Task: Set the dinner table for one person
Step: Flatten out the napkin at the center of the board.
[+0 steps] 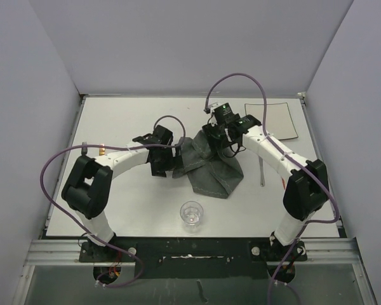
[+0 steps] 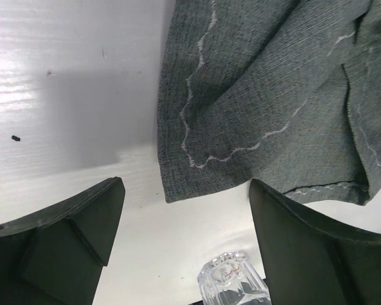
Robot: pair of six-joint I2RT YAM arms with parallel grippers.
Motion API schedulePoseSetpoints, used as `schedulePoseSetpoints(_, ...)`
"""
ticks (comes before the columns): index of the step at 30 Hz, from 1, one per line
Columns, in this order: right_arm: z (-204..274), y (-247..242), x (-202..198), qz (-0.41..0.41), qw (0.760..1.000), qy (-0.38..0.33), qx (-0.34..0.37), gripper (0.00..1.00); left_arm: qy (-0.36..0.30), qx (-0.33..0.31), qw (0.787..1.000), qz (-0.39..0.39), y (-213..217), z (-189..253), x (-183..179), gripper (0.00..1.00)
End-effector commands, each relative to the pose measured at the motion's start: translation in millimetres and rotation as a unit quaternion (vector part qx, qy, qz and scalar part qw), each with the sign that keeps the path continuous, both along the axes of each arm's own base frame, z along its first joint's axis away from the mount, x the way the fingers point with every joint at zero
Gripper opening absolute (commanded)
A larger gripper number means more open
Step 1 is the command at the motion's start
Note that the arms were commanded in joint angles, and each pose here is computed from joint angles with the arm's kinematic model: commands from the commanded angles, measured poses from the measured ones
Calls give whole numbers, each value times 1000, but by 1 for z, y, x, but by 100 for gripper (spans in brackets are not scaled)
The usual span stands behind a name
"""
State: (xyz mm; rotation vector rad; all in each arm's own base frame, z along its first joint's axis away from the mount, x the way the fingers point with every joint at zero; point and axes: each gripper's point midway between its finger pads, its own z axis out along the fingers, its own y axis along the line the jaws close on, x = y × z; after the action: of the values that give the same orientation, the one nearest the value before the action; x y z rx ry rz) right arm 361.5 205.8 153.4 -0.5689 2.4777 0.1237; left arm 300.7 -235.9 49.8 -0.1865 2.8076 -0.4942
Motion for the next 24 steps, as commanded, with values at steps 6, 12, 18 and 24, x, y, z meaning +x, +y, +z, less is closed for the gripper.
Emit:
schedulePoseSetpoints(6, 9, 25, -8, 21, 998, 0, 52, 50, 29, 27, 999, 16, 4, -23, -8, 75)
schedulePoseSetpoints(12, -4, 43, -11, 44, 996, 23, 77, 47, 38, 33, 999, 15, 4, -30, -8, 53)
schedulePoseSetpoints(18, -31, 55, -2, 54, 995, 55, 70, 53, 42, 35, 998, 11, 2, -29, -5, 25)
schedulePoseSetpoints(24, -62, 53, 17, 45, 996, 75, 32, 57, 33, 42, 999, 8, 5, -20, -4, 7)
